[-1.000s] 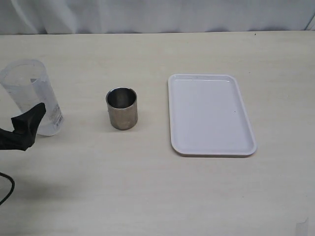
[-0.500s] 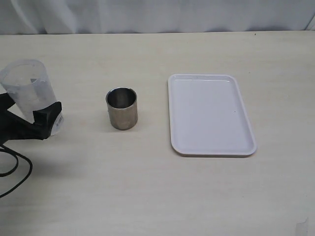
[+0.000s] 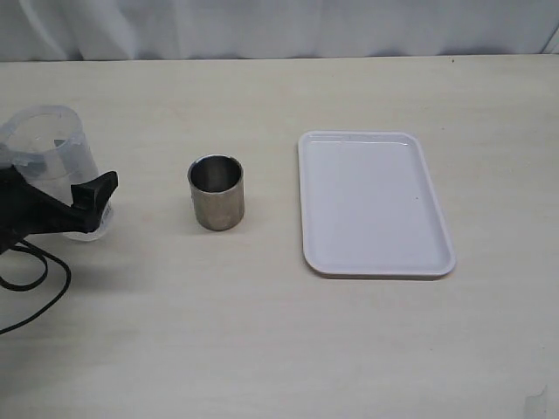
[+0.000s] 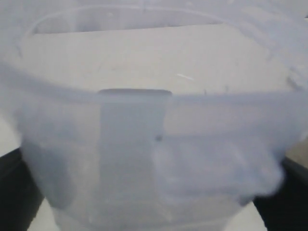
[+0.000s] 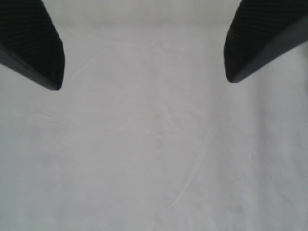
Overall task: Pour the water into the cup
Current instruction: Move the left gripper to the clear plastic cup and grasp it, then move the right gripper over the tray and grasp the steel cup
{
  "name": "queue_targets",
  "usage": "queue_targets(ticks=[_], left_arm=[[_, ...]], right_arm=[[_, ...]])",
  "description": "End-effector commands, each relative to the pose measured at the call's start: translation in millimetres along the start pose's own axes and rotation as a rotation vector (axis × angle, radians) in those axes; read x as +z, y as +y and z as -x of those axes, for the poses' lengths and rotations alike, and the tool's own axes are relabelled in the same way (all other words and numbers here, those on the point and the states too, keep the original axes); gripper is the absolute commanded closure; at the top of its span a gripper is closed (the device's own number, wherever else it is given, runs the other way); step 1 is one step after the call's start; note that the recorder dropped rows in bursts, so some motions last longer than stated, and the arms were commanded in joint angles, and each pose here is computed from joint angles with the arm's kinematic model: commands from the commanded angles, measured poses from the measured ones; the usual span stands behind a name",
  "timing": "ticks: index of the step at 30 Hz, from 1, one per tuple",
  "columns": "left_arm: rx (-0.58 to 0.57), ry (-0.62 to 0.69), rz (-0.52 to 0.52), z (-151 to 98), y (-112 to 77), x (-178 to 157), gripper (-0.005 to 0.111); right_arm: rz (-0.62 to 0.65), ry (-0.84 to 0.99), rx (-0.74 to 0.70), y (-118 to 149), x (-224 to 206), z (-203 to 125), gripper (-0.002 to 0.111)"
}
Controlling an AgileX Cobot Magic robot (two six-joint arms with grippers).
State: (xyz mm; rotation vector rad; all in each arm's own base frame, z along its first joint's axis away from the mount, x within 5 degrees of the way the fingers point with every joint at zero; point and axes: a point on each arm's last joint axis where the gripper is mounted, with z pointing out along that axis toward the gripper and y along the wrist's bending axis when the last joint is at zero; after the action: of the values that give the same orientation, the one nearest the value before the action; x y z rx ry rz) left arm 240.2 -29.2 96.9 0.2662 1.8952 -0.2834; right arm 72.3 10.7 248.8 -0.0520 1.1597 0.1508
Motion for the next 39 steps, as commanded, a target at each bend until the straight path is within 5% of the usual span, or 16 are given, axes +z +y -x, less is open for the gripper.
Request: queue_targets(ticks=[1,17,20,26,32,39], left_arm=[[-0.004,0.002,0.001,-2.5,1.1,1.8,0.002],[-0.004,-0.007,-0.002,-0.6,1.6,3.9,0.002],[-0.004,-0.007,-0.002,-0.6,1.6,3.9,0.02],[-0.002,-0.007,-0.005,-0.7,1.3,3.9,0.106],[-0.002,-0.007,-0.003,-0.6,1.5,3.9,0.107],[-0.002,-0.007,-0.006,-0.7,1.2,3.8,0.107]], right_arm=[[0.025,0.027,0.006,2.2,0.3,-3.4,0.024],[0.235,0.132,0.044,16.3,26.9,-28.3,0.024],[0.312,0.162,0.048,21.5,32.5,-37.9,0.024],[0.547,0.384,0.002,32.7,68.1,-68.4,0.024],[0.86,0.458,0.038,46.6,108.8,-113.0,0.024],[1.001,0.543,-0.075,79.1,152.6,-165.3,0.016]])
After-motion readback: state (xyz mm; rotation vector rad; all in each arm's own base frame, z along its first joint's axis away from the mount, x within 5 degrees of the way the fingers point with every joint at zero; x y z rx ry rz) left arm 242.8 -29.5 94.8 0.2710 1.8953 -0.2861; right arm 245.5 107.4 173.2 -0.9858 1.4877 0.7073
